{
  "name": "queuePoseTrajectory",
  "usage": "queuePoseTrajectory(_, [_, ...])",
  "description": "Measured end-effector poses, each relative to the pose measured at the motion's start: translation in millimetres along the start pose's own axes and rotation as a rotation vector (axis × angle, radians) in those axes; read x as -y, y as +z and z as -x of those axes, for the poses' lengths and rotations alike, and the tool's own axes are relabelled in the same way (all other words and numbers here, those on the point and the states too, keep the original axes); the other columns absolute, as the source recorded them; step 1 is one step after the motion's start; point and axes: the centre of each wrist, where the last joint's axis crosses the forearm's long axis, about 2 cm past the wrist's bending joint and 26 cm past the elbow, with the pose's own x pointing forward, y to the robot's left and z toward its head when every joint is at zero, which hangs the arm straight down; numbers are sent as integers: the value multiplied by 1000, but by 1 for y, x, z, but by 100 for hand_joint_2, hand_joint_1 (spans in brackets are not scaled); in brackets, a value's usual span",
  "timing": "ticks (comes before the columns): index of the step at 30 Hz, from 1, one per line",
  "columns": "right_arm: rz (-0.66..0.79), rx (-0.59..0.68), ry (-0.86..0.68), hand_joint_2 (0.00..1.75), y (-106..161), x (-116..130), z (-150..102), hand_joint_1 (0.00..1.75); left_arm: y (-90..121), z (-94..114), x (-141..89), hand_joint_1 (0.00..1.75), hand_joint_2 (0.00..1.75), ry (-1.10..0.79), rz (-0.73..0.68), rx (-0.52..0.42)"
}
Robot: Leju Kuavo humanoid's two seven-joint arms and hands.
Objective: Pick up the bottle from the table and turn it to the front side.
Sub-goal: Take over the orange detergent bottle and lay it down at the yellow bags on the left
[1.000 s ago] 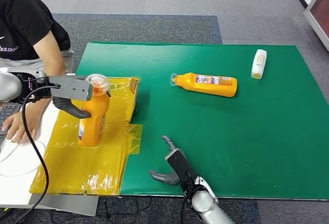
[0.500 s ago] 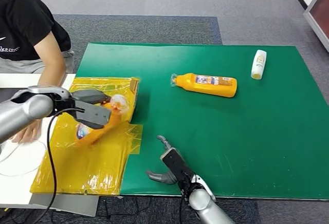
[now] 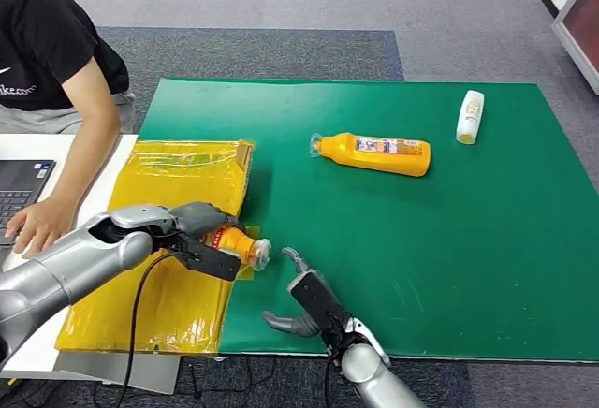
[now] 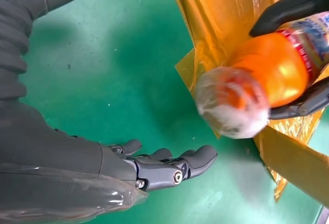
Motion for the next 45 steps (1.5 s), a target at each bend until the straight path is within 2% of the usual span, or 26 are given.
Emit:
queuePoseTrajectory(1, [-2, 1, 1, 175, 0, 0, 0, 0, -3, -3, 2, 172, 175, -2, -1, 5])
queuePoseTrajectory(2, [-2, 1, 1, 175, -1, -1, -1, 0, -5, -6, 4, 161, 175, -1, 1, 9])
queuePoseTrajectory(5, [-3, 3, 4, 175, -3, -2, -2, 0, -14, -16, 11, 49, 175, -5, -10, 16])
queuePoseTrajectory(6, [-3, 4, 5, 175, -3, -2, -2, 0, -16, -20, 13, 34, 175, -10, -26, 15])
queuePoseTrajectory(7, [-4, 4, 7, 175, -3, -2, -2, 0, -19, -23, 14, 46, 175, -17, -46, 13])
queuePoseTrajectory(8, [-4, 4, 8, 175, -3, -3, -2, 0, -21, -26, 15, 51, 175, -24, -70, 11])
queuePoseTrajectory(9, [-4, 5, 8, 175, -4, -3, -3, 0, -23, -29, 15, 46, 175, -29, -98, 9])
queuePoseTrajectory(11, [-5, 8, 9, 175, -4, -3, -3, 0, -27, -34, 13, 16, 175, -32, -164, 4])
queuePoseTrajectory(12, [-6, 11, 9, 175, -5, -3, -3, 0, -29, -37, 11, 9, 175, -26, -204, 1])
queuePoseTrajectory(20, [-15, 14, 5, 175, -4, -5, -3, 0, -39, -59, -14, 4, 175, 108, -427, -18])
queuePoseTrajectory(27, [-12, 16, -2, 175, -1, -10, -2, 0, -40, -57, -30, 2, 175, 195, -516, -61])
queuePoseTrajectory(33, [-6, 15, -4, 175, 0, -11, -2, 0, -40, -56, -35, 0, 175, 247, -573, -63])
queuePoseTrajectory(38, [14, 7, -8, 175, 3, -13, 1, 0, -35, -63, -41, 0, 175, 324, -694, 22])
queuePoseTrajectory(43, [53, -7, -12, 175, 11, -16, 7, 0, -9, -75, -53, 0, 175, 471, -1019, 167])
queuePoseTrajectory(45, [68, -15, -13, 175, 14, -16, 10, 0, 5, -77, -52, 0, 175, 564, -1181, 260])
